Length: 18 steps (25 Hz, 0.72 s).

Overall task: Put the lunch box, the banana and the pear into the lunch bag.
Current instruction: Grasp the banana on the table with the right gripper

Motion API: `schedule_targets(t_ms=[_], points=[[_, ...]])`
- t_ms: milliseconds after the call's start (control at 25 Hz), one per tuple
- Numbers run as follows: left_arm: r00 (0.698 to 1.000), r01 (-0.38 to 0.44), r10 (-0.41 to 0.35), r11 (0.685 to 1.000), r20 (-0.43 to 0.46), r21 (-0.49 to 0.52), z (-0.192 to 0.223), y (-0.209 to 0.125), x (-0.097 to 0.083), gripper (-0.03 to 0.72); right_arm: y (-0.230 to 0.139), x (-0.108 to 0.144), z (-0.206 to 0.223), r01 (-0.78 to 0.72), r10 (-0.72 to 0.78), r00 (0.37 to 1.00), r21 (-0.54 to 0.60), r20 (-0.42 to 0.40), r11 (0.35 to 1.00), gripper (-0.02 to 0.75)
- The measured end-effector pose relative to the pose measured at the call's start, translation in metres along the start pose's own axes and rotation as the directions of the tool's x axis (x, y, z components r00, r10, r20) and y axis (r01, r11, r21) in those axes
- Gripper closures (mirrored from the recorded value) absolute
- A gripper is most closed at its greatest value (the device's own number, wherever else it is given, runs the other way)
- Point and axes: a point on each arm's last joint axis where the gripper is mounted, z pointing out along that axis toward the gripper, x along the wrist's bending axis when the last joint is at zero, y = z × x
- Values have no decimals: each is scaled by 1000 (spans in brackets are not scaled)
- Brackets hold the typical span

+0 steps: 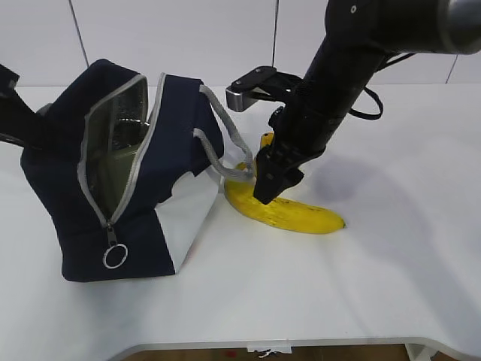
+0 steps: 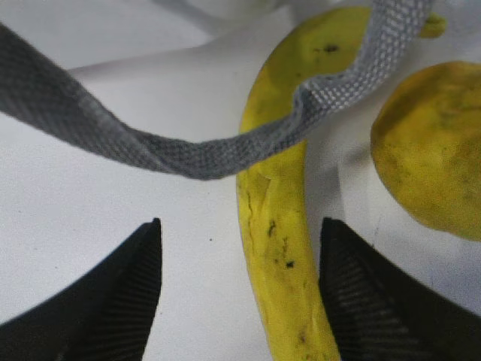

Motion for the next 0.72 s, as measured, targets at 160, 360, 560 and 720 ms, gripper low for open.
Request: schedule_targets(t_ms=[160,360,560,720], points=[[1000,0,0,1000,0,0,0,0,0,688,-2,-5,10,16,-16,1000,18,20,1000,230],[1000,-1,1,1000,-4,-3,0,0,0,688,-5,-9,24,14,-15,1000,53,9,999,230],[1000,-3,3,1000,-7,-2,0,0,1,688,-8,-13,38,20,-20,1000,77,1,997,230],[1000,-4,4,1000,-10,-5,0,0,1,688,-8,-16,45,22,-23,1000,77,12,997,230]])
